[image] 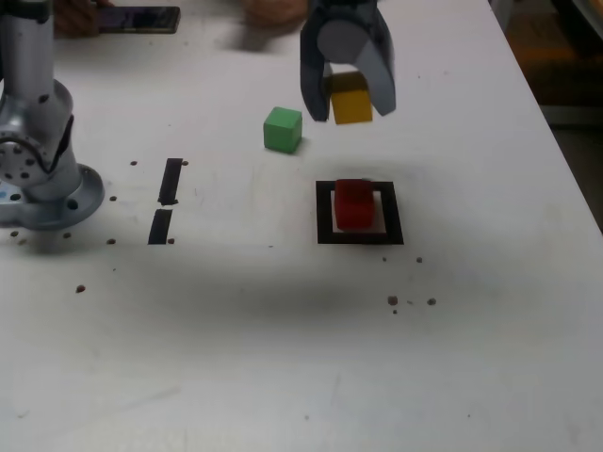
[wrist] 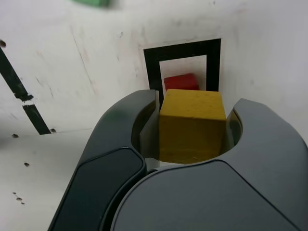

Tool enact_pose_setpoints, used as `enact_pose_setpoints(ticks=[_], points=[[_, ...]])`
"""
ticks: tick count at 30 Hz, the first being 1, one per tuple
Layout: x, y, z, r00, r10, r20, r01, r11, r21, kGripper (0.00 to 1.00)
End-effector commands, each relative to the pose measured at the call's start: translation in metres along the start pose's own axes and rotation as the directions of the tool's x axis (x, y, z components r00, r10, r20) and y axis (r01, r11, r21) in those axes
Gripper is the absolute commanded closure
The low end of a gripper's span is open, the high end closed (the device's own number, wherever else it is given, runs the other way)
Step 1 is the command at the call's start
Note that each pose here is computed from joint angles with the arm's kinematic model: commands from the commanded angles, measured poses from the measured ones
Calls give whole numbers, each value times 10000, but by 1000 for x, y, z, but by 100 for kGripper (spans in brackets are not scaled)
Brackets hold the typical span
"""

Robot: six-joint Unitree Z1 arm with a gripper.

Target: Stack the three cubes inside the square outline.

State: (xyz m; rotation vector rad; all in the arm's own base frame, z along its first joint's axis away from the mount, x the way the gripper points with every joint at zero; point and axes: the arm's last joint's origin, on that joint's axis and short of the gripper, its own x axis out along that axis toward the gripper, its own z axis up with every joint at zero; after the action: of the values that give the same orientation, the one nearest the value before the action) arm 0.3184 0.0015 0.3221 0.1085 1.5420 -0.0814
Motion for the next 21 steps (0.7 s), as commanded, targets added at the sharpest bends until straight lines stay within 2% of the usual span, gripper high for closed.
enact_pose_setpoints(ticks=[1,11,18,21], points=[[5,-9,-1,9999,-48,-157,47,10000,-27,96],[26,-25,2,9983,-75,-585,67,9999,-132,96],[41,-25,13,9993,-36,-372,28,9998,-205,96],[47,-25,16,9992,-12,-389,2,9996,-267,96]])
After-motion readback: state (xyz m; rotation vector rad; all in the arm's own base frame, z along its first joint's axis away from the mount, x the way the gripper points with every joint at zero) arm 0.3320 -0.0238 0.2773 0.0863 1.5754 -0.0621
